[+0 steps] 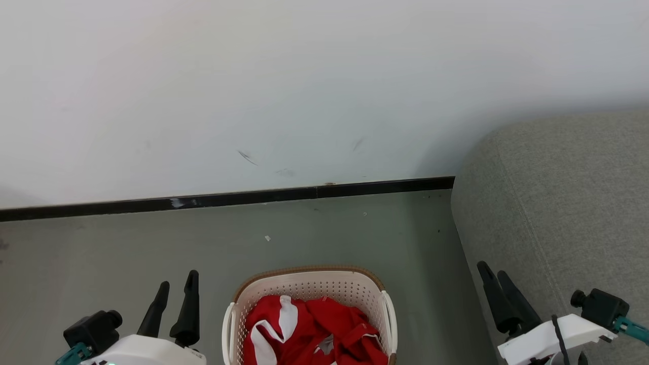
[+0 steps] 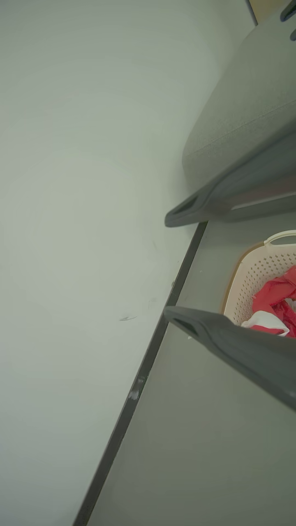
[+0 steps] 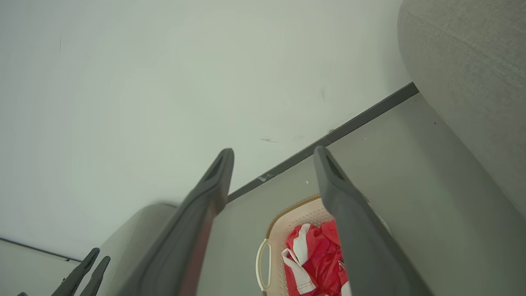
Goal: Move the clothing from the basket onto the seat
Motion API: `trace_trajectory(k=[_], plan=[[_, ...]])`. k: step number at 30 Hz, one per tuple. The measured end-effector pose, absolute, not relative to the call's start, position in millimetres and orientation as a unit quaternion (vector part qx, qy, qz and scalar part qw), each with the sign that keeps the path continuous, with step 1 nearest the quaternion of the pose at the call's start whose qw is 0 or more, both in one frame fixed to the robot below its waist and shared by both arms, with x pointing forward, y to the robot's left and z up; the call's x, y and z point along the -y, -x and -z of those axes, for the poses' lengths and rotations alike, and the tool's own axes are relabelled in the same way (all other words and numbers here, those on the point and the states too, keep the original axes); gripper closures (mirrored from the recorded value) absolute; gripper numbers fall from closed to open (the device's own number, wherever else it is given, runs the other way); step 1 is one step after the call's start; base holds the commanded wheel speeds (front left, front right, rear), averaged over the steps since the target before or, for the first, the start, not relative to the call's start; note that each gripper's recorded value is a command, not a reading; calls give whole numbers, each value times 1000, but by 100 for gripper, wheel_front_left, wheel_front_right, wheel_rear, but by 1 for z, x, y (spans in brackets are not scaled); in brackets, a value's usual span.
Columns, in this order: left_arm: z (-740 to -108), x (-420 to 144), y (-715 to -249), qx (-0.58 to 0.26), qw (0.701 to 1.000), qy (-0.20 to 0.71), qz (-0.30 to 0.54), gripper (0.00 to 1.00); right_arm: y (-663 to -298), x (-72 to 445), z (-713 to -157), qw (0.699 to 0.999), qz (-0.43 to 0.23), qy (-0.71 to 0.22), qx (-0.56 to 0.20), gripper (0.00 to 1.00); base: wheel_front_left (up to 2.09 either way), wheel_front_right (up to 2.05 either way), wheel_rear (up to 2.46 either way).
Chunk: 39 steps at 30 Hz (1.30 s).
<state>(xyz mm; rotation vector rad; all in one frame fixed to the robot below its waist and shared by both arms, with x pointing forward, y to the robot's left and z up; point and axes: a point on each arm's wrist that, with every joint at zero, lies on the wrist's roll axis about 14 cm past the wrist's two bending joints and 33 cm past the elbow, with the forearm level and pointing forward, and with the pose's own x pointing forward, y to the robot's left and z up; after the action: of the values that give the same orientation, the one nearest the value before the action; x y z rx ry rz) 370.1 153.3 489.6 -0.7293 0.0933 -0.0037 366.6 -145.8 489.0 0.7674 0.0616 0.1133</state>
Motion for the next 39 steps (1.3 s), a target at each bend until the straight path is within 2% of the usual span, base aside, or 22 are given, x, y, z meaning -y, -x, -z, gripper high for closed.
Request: trace_trajectory(k=[16, 39], plan=[[-496, -154, -366, -23, 970, 243, -11, 0, -366, 134, -500, 965, -85, -247, -5, 0, 0, 0, 0], [-518, -146, -358, 38, 995, 91, -5, 0, -362, 115, -518, 988, -128, -75, 44, 0, 0, 0, 0]])
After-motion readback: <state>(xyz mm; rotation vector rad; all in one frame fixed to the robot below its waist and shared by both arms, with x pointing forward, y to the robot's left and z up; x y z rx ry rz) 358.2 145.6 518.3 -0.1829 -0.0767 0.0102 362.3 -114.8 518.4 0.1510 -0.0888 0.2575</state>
